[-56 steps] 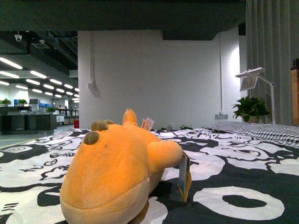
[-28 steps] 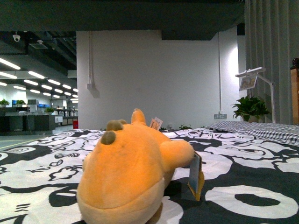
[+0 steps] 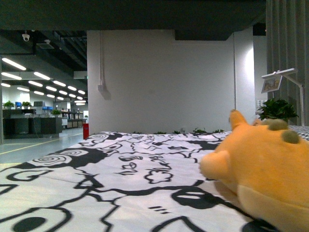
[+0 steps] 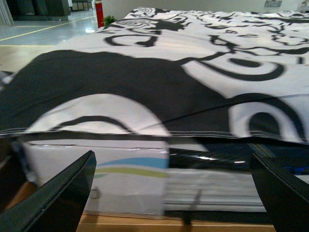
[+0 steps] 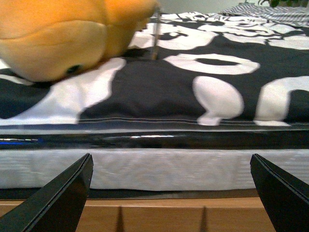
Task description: Put away toys
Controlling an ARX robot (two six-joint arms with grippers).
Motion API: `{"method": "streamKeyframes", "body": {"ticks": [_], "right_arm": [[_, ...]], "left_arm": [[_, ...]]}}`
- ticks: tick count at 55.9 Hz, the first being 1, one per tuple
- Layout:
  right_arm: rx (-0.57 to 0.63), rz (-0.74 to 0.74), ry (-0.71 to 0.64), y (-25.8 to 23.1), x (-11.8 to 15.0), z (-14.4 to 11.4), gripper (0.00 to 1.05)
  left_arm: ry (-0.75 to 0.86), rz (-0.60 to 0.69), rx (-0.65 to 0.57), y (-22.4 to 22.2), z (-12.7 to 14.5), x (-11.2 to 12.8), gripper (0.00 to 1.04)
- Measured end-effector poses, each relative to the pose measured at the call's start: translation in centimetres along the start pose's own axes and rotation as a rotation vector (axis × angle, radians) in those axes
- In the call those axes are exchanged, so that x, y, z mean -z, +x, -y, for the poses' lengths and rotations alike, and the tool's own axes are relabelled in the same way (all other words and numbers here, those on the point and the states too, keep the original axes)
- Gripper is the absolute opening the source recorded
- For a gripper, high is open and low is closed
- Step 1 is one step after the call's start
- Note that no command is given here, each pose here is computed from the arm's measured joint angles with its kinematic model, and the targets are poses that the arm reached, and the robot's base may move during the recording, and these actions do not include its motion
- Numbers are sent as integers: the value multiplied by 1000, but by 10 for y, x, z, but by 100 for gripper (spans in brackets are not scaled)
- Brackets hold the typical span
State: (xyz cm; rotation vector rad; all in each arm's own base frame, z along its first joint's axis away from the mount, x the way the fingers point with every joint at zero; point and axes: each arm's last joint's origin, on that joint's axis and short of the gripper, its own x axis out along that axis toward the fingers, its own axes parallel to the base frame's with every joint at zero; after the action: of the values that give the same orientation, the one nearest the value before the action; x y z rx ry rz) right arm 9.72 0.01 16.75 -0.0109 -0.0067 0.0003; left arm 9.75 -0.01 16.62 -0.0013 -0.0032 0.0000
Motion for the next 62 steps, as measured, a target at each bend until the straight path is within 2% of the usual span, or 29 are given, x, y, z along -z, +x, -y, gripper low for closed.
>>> {"method": "streamKeyframes", "body": {"ticks": [45, 47, 52, 55, 62], "right_arm": [[-4, 2, 0, 0, 0, 0, 98], [13, -1, 1, 0, 0, 0, 98], [190, -46, 9, 3, 3, 0, 98], [244, -57, 5, 5, 4, 1, 98], [237, -51, 8, 9, 2, 1, 98]], "left_arm": [[0, 2, -1, 0, 0, 0, 98], [0, 2, -1, 0, 0, 0, 98], [0, 2, -1, 0, 0, 0, 98], [0, 2, -1, 0, 0, 0, 98], [0, 2, -1, 0, 0, 0, 98]]}}
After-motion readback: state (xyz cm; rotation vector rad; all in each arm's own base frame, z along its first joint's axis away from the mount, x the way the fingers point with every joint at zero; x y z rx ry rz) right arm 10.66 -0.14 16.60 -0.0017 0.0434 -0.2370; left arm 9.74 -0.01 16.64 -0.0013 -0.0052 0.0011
